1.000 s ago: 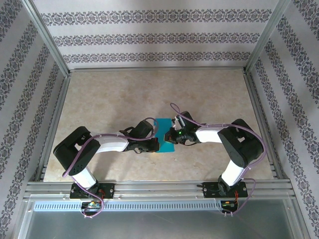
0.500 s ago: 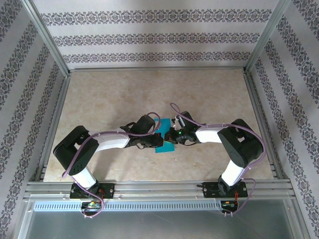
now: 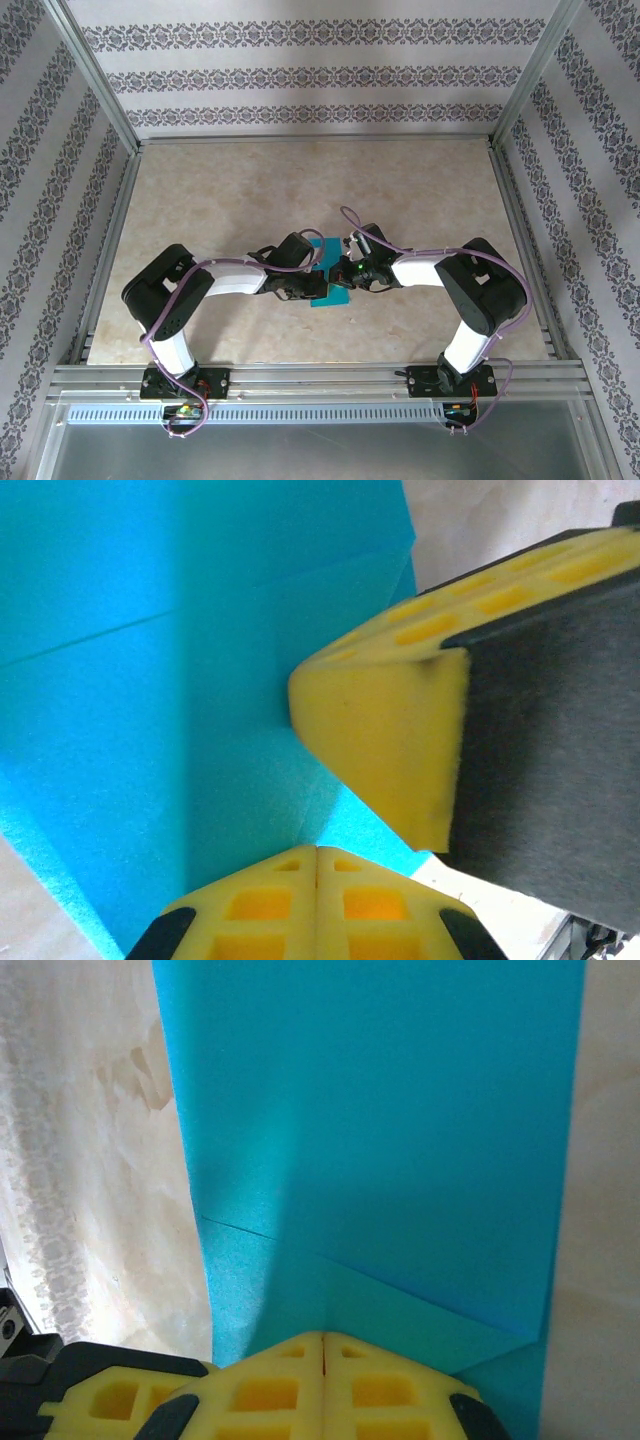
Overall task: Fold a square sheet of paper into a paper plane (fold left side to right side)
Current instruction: Fold the triangle a second time at the center of the table.
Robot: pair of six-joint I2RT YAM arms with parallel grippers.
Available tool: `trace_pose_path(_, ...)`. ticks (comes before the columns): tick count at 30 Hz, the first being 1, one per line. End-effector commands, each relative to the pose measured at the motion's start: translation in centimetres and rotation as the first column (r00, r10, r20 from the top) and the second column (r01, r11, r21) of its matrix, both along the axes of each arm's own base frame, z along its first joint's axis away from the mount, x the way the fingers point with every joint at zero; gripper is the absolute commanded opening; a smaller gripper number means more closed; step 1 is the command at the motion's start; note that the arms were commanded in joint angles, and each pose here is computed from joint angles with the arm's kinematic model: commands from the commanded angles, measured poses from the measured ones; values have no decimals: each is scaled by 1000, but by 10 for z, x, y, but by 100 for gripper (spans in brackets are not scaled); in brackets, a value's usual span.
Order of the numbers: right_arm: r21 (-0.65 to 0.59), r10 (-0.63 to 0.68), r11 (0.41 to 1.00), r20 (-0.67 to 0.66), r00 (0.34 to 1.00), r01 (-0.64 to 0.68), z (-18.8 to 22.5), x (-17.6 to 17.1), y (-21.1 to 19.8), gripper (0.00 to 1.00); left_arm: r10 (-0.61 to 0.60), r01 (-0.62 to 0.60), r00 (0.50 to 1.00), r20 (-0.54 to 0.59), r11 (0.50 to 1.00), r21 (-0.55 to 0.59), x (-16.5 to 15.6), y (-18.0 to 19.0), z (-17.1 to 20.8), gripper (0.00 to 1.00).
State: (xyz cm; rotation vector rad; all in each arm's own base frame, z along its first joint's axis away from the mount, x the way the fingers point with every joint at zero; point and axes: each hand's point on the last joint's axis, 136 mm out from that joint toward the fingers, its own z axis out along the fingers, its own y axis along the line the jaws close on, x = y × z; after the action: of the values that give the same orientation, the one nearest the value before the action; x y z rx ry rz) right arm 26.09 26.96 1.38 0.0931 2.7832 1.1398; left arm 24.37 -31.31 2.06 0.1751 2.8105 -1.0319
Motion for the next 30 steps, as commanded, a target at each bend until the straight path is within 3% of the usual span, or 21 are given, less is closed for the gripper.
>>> trace_pose_path(1,-125,-7,992,-99,995,-5,-35,-22,-17,0,-6,6,1000,0,1000,16,-2,8,-8,3)
trace_pose_path(30,-178,-6,984,-127,992,-17,-47,-21,-29,0,17,-15,999,-52,1000,25,-39,37,-18,3)
